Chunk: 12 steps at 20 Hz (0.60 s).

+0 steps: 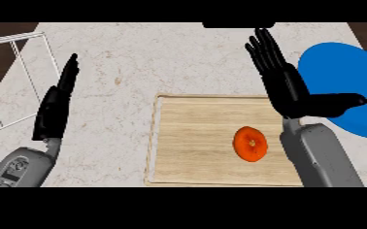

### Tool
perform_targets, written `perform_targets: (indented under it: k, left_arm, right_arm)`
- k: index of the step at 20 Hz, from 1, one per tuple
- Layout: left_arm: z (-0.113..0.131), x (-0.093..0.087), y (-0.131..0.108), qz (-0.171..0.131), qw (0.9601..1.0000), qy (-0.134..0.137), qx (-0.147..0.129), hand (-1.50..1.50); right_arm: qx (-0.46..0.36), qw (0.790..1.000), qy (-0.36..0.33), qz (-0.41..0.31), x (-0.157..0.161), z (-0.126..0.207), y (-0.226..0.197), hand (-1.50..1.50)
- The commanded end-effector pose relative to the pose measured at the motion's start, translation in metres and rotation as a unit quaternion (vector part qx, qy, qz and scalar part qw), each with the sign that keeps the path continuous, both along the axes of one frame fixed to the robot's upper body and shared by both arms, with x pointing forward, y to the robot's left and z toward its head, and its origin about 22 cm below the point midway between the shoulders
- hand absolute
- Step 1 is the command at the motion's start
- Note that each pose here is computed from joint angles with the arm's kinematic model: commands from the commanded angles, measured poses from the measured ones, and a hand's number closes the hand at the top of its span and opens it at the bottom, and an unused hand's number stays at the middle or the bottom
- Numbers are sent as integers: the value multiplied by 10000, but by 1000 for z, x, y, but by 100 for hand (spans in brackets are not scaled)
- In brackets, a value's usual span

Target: Pick the squash from the tray and place it in the plate

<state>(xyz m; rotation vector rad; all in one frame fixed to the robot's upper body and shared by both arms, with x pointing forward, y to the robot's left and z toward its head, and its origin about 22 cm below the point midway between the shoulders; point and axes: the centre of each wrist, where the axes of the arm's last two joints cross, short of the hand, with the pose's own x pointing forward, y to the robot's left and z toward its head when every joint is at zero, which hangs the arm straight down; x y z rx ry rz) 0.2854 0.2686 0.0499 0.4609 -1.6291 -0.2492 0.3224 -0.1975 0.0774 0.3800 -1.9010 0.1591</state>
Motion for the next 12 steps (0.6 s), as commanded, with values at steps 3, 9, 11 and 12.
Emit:
perform_targets:
  k: [3,9,11,12]
  left_arm:
    - [-44,-23,2,349,9887,1201,-826,0]
    - [-80,-56,-20,335,9543,2190,-2008,0]
    - [-82,-59,-34,219,9481,2228,-2258,0]
    - [-85,-62,-23,166,9473,2258,-2265,0]
  right_arm:
    - [-425,9896,-224,-1356,1,38,-53,150]
    - [-2351,8721,239,-4285,-28,26,-176,150]
    - [-1903,8644,48,-4653,-46,16,-160,-150]
    - [-1788,8590,-77,-4797,-56,10,-155,-150]
